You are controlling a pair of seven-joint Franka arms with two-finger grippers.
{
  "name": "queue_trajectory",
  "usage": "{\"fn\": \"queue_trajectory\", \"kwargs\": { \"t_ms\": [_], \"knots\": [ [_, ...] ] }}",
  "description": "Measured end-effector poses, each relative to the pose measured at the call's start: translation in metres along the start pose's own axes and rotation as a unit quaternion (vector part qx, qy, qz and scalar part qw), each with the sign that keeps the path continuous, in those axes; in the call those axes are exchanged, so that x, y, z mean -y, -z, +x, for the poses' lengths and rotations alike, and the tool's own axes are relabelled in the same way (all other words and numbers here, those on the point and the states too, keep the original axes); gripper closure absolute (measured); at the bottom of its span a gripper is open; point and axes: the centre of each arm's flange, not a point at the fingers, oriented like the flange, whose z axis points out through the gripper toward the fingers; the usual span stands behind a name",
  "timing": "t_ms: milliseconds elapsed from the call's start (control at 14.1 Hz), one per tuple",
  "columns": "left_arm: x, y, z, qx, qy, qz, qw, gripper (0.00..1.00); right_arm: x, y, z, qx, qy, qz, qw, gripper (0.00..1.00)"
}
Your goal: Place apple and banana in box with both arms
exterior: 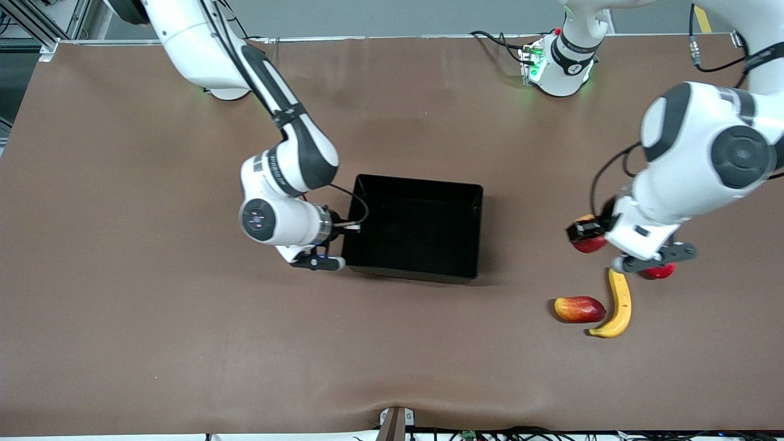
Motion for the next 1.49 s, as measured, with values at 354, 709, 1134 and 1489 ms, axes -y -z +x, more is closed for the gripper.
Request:
{"fn": "queue_trajectory", "kwargs": {
  "t_ms": [354,709,1134,1489],
  "knots": [
    [-0.095,-0.046,-0.05,0.016,0.017,0.017,1.0,0.33,0.004,-0.02,0.007,-0.005,0.004,-0.005,1.0,0.94],
    [-0.165,-0.127,-0.085,0.017,0.035,0.038,0.999,0.33,0.016,-0.034,0.007,-0.024,0.014,-0.004,1.0,0.89],
    [-0.185,-0.2,-0.094,0.043,0.033,0.046,0.998,0.33,0.01,0.033,0.008,0.006,0.012,-0.003,1.0,0.27],
    [-0.194,-0.268,-0.112,0.077,0.02,0.069,0.994,0.33,-0.023,0.15,0.008,0.046,0.009,-0.015,0.999,0.0]
  ]
}}
